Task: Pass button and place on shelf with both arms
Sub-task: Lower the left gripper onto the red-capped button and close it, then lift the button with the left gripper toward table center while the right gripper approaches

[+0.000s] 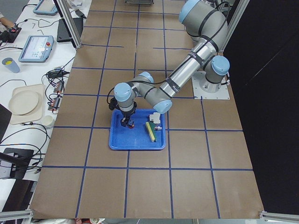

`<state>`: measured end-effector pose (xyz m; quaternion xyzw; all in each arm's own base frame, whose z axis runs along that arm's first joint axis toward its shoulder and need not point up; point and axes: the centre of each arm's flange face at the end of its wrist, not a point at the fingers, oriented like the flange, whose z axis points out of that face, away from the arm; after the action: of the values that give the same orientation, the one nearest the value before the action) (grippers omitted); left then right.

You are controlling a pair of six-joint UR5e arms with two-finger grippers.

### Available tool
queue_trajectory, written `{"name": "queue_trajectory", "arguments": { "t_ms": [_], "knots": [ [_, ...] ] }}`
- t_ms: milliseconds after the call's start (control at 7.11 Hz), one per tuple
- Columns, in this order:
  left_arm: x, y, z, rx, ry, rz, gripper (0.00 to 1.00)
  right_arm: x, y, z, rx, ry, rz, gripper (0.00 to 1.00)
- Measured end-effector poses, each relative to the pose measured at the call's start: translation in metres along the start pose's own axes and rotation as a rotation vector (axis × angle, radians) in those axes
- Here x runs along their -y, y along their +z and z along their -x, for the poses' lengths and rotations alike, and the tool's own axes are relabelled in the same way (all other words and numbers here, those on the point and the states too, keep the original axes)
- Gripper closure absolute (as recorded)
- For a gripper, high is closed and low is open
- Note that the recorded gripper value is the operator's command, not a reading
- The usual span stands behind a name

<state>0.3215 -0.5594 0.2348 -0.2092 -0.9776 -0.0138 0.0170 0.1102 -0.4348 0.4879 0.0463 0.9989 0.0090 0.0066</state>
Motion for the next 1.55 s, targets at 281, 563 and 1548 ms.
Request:
{"name": "queue_trajectory", "arguments": {
  "t_ms": [281,563,1548],
  "knots": [
    [-0.001,0.001,0.0,0.003,0.015,0.005,0.79,0.0,0.001,0.0,0.001,-0.001,0.001,0.0],
    [-0.01,0.003,0.005,-0.005,0.007,0.01,0.82,0.0,0.001,0.0,0.001,-0.001,0.001,0.0],
    [0.031,-0.125,-0.165,-0.282,-0.076,-0.065,0.83,0.007,-0.006,-0.001,0.083,0.348,-0.015,0.0]
  ]
}}
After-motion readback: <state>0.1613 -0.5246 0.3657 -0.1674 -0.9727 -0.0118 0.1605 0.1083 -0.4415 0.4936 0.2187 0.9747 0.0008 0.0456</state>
